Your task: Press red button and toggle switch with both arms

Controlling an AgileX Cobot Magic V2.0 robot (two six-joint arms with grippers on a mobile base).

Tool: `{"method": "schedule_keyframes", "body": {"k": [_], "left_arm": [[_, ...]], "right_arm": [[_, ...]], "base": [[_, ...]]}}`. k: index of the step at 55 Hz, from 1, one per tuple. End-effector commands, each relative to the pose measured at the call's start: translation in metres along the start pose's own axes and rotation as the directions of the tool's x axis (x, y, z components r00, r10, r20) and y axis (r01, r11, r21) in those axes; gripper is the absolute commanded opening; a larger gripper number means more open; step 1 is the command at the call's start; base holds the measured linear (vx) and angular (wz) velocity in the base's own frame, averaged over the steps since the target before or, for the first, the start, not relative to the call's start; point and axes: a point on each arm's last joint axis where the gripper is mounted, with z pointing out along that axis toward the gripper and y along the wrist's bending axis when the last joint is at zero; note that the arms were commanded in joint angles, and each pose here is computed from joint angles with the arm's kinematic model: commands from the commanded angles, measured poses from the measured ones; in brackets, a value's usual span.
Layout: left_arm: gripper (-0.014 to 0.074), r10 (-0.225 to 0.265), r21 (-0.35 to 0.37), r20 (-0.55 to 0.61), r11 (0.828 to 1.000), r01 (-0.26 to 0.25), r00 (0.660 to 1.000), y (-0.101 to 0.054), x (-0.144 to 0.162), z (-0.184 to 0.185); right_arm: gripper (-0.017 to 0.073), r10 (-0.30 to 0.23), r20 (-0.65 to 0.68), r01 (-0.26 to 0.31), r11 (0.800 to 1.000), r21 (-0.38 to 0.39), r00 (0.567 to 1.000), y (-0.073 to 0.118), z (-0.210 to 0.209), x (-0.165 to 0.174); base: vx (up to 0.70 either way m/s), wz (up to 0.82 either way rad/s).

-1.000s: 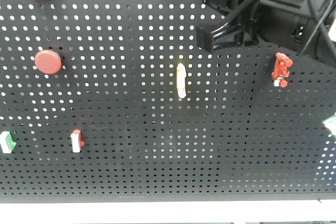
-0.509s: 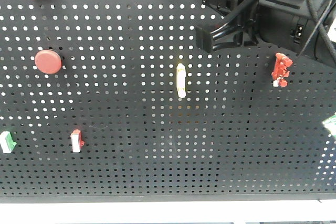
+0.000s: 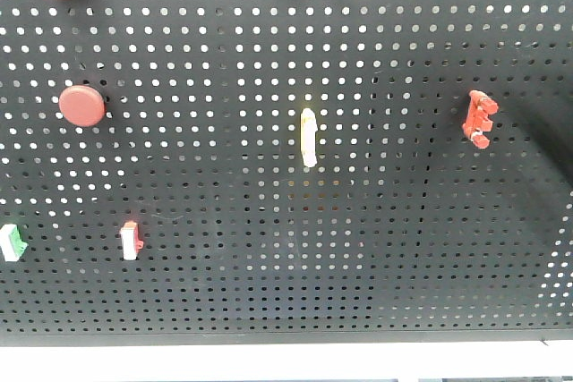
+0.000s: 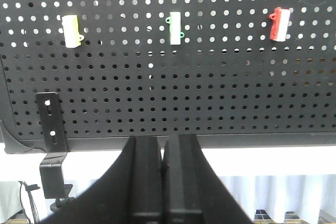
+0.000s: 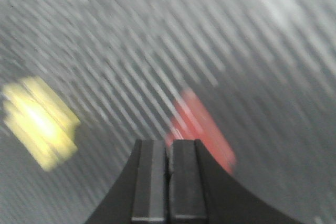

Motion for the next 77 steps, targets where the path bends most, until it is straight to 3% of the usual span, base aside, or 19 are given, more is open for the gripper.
{"method": "schedule_keyframes", "body": {"k": [1,10,19,26,30,39,77], "left_arm": [[0.0002,-0.014,0.016,0.048,1.000,0.013,0.999,-0.001,-0.002,0.001],[0.0002,-0.014,0.016,0.048,1.000,0.013,0.999,-0.001,-0.002,0.001],[0.0002,-0.014,0.016,0.048,1.000,0.013,0.999,-0.001,-0.002,0.001],[0.0002,-0.014,0.016,0.048,1.000,0.013,0.999,-0.001,-0.002,0.001],[0.0002,-0.014,0.016,0.048,1.000,0.013,0.999,-0.001,-0.002,0.001],[0.0002,-0.014,0.016,0.051,1.000,0.013,0.999,-0.001,-0.002,0.001],[0.0002,-0.014,0.016,0.051,1.000,0.013,0.999,-0.001,-0.002,0.001]], "right_arm": [[0.0000,-0.006,0.083,-0.001,0.997,0.082,0.997,-0.009,-0.031,0.029],[0.0000,-0.065,0.048,0.057,0.988,0.140,0.997,-0.004,-0.078,0.098],[0.0000,-0.005,0.066,-0.004,0.990,0.142,0.998,0.004,-0.102,0.152],[0.0000,0.000,0.073,-0.011,0.990,0.143,0.997,0.008,-0.109,0.181],[0.0000,0.022,0.032,-0.026,0.989,0.148,0.999,0.008,-0.110,0.187],[0.0000,0.013,-0.007,-0.011,0.988,0.151,1.000,0.007,-0.110,0.191],[0.0000,0.014,-0.012,-0.012,0.988,0.152,1.000,0.007,-0.110,0.191]], "base": [[0.00,0.00],[0.00,0.00],[0.00,0.00],[0.00,0.00],[0.00,0.00],[0.00,0.00],[0.00,0.00]]}}
